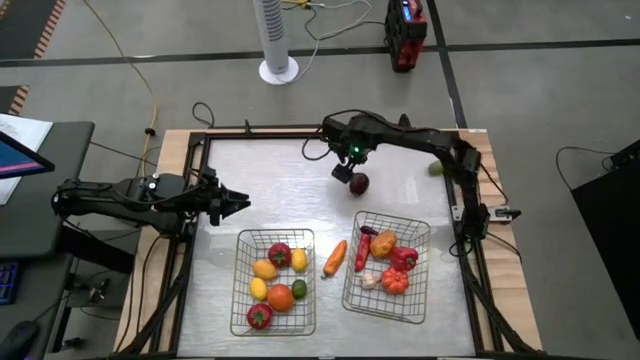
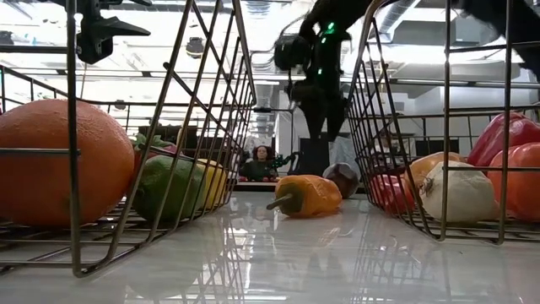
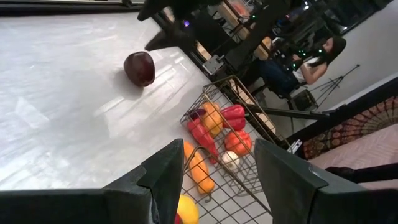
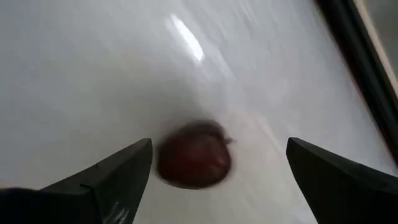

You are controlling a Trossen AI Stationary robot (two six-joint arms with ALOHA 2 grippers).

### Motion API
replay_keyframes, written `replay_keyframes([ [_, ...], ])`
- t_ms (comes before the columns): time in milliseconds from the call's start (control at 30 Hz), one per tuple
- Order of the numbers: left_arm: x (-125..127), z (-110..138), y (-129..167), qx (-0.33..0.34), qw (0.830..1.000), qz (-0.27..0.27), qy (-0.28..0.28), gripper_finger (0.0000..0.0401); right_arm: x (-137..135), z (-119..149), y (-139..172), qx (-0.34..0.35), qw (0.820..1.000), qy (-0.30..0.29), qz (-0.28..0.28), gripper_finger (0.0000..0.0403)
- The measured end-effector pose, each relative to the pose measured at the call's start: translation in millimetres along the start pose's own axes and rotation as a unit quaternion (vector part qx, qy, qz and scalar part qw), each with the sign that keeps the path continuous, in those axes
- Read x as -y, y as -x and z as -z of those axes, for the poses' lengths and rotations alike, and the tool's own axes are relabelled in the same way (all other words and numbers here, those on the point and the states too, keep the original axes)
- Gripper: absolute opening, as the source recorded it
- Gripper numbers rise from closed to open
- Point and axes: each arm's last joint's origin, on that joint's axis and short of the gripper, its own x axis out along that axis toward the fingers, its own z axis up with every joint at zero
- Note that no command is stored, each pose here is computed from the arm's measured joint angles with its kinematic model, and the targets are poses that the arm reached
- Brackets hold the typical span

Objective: Sort produce into baskets
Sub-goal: Put the apple into the left brown wire basket

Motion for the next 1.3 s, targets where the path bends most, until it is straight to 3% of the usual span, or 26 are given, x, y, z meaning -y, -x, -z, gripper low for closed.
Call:
replay_keyframes([
  [100, 0.1, 0.1, 0.0, -0.001, 1.000, 0.001, 0.000, 0.0183, -5.7, 18.4, 23.1, 0.057, 0.998, -0.013, -0.020, 0.0397],
  [267, -0.1, -0.2, 0.0, 0.003, 1.000, -0.002, -0.015, 0.0183, -0.9, 64.3, 45.3, 0.088, 0.995, -0.026, -0.033, 0.0397],
  [433, -0.5, -0.8, 0.0, 0.012, 1.000, -0.010, -0.023, 0.0183, 8.5, 92.0, 31.2, 0.112, 0.989, -0.084, -0.050, 0.0397],
  [533, -0.6, -0.7, 0.0, 0.012, 1.000, -0.011, -0.023, 0.0183, 8.2, 99.8, 13.4, 0.108, 0.989, -0.089, -0.054, 0.0397],
  [767, -0.6, -0.7, 0.0, 0.012, 1.000, -0.011, -0.023, 0.0183, 3.0, 92.9, -28.1, 0.100, 0.993, -0.049, -0.050, 0.0399],
  [1033, -0.6, -0.7, 0.0, 0.011, 1.000, -0.010, -0.015, 0.0183, 4.3, 77.7, -70.1, 0.072, 0.995, -0.043, -0.054, 0.0398],
  [1300, -0.8, -0.9, 0.0, 0.015, 1.000, -0.014, -0.008, 0.0183, 3.7, 68.6, -86.1, 0.082, 0.994, -0.001, -0.070, 0.0398],
])
